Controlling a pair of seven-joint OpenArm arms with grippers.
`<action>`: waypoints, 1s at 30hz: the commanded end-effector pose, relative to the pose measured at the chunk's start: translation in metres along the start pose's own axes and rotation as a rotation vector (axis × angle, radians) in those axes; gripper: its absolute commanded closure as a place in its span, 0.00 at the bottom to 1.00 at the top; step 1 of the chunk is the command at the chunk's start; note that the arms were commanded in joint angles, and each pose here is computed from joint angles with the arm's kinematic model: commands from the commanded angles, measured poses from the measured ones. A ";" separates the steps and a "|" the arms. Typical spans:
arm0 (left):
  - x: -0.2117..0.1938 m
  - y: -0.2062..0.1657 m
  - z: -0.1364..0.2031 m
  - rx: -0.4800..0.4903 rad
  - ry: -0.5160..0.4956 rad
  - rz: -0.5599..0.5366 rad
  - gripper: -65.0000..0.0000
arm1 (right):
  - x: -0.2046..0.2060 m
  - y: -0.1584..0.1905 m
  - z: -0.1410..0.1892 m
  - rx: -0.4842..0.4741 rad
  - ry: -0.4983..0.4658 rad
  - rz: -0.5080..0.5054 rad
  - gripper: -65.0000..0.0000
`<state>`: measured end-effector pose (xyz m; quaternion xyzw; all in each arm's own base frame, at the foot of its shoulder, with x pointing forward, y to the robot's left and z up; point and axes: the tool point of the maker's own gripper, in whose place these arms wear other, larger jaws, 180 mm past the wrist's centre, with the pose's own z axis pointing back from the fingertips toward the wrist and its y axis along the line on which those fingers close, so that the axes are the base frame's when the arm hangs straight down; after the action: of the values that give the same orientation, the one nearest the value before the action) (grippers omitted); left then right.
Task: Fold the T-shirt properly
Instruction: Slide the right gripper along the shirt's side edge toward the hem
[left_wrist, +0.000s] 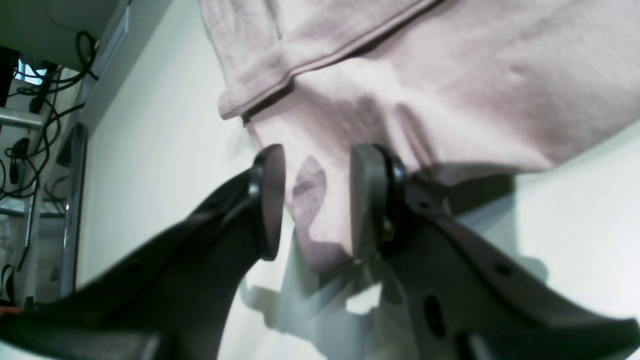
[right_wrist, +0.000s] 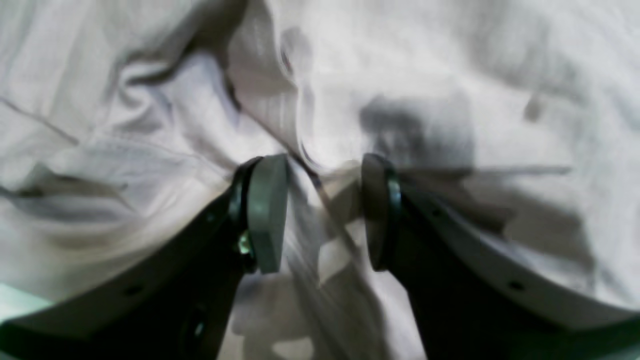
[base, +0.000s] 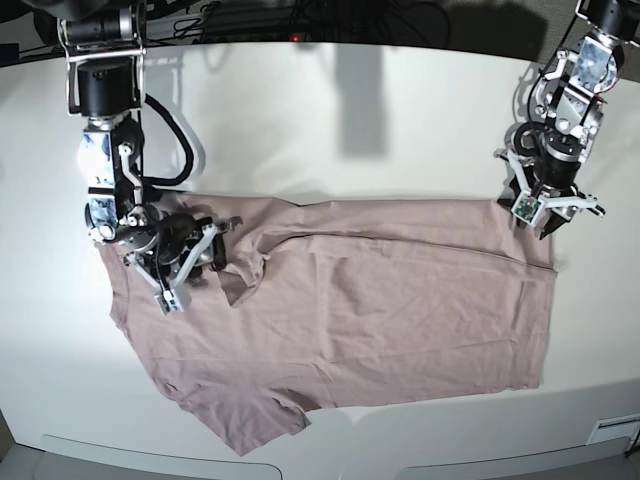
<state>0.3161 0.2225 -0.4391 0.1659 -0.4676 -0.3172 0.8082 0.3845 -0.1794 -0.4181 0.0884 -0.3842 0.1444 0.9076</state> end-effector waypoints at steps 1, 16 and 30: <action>0.002 0.007 -0.001 0.007 -0.005 -0.008 0.67 | 0.030 -0.010 0.004 -0.022 -0.082 0.008 0.61; 0.002 0.007 -0.001 0.007 -0.007 -0.008 0.67 | 0.099 -0.013 -0.002 0.020 -0.232 0.008 0.61; 0.001 0.007 0.000 0.007 0.001 -0.008 0.67 | 0.056 -0.025 0.035 0.069 -0.157 -0.101 0.61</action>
<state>0.3160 0.2226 -0.4392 0.1660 -0.4671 -0.3170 0.8086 0.3912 -0.1979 -0.3792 0.1527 -0.4085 0.0975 0.8946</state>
